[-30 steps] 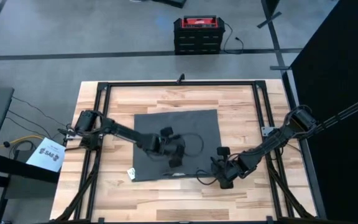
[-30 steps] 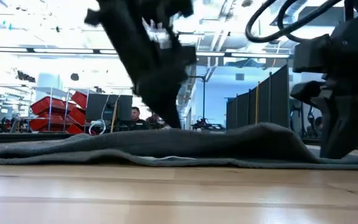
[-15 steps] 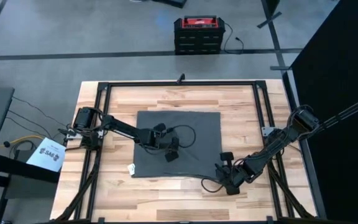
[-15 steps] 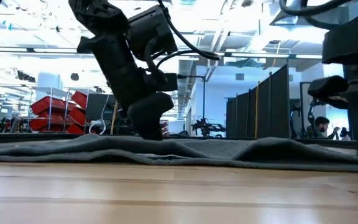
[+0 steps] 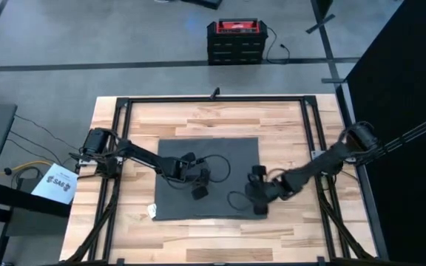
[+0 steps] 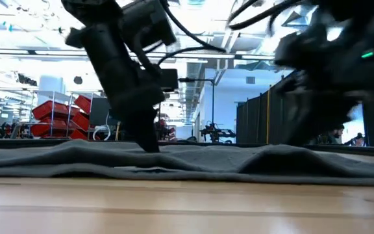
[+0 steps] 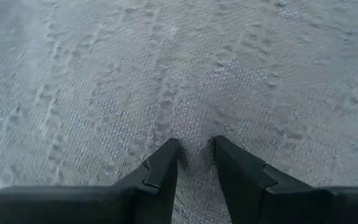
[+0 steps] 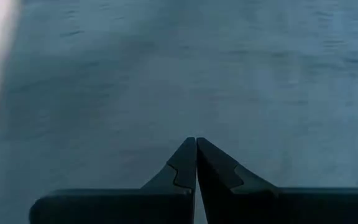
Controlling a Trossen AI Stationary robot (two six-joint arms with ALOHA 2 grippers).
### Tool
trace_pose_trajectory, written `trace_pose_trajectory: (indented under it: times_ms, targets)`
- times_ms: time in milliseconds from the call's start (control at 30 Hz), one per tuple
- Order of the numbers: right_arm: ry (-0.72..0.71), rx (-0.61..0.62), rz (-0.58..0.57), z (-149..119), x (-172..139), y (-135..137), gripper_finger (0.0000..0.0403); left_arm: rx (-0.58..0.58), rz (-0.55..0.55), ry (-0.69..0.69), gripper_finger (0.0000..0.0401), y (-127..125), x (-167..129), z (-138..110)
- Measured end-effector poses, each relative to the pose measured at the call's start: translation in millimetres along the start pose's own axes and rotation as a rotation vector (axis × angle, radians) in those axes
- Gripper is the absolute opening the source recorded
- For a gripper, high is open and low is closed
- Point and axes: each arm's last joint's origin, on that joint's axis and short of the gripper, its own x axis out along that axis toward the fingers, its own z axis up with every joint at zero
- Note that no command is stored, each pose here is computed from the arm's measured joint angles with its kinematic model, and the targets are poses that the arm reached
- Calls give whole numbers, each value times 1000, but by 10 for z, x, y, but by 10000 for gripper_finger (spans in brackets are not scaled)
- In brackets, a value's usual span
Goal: Roll towel
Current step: Fold the gray towel
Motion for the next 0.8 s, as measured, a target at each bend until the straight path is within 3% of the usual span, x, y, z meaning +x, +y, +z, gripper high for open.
trace_pose_trajectory:
  times_ms: [167,533,800]
  targets:
    - [-100,-19,70,137,111,-58,0,84,-98,-18,95,-282,-169,-103]
    - [17,0,40,-72,289,-275,0,206,-194,-45,95,-778,-369,-416]
    - [68,-42,0,-94,225,-454,0,221,-231,-24,95,-886,-366,-576]
